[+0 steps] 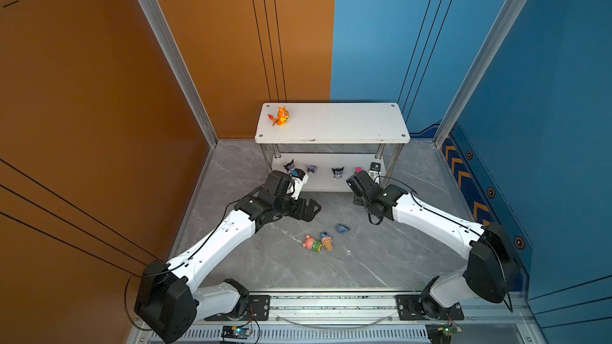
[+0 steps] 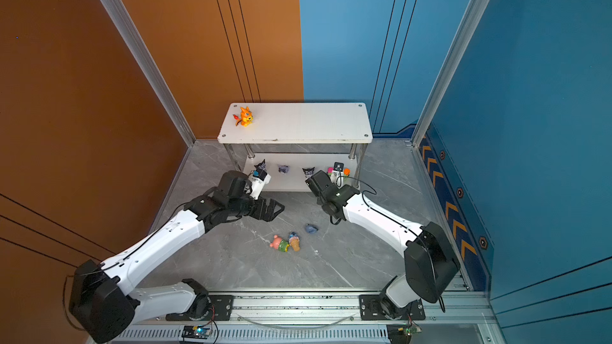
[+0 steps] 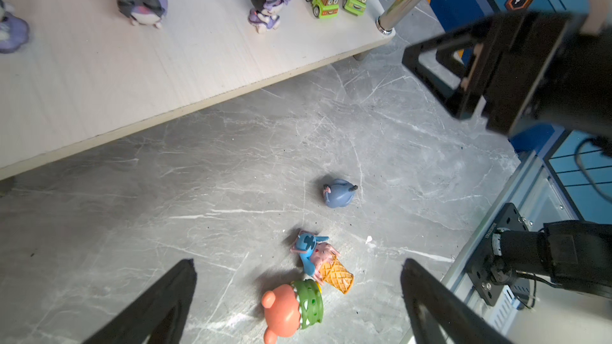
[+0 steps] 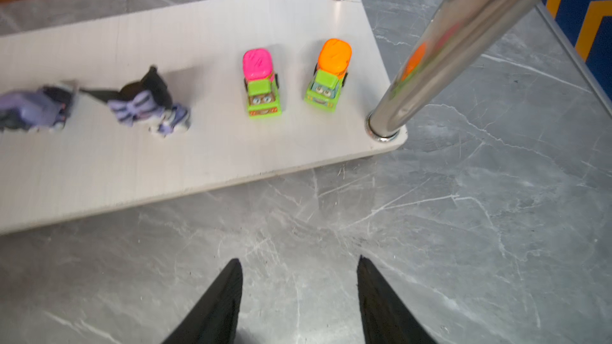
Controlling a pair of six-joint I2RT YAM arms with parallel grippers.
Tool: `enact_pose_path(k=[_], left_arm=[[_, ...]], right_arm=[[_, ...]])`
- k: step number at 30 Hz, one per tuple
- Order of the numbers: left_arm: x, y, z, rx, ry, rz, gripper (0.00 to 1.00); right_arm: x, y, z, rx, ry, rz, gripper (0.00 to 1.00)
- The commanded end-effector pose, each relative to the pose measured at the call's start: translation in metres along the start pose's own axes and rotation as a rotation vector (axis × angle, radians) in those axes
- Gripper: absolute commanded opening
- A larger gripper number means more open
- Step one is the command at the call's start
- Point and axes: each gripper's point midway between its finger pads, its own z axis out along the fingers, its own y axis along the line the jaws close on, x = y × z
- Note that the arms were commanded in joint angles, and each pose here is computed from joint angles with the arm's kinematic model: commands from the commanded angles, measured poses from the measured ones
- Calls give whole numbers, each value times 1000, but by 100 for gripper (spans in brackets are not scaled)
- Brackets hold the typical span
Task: Place and organize the plastic toys onto the shelf
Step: 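Move the open right gripper back over the blue Eeyore figure on the floor, then lower the right gripper and close it on the blue Eeyore figure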
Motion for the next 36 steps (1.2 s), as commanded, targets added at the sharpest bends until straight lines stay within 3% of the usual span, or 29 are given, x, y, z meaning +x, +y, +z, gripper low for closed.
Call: enact_pose_path(k=[1,5,10,19,29,36], left_arm=[[4,13,-2,-53,-17,-19,98],[9,20,-1,-80,-13,-39,98],[13,26,-1,-108,-9,-56,98],[14,29,1,-112,-30,-76,98],[12,30,1,-109,-38,-74,98],[10,30,7,-94,-40,-78,98]], right_arm=[[23,-2,-13,14,-4,-149,58],[61,12,-12,-73,58,-267,59],[101,34,-6,-260,162,-281,60],[117,52,10,-369,259,-340,67],[119,61,2,-558,192,-643,68],[120,49,11,-625,207,-622,67]])
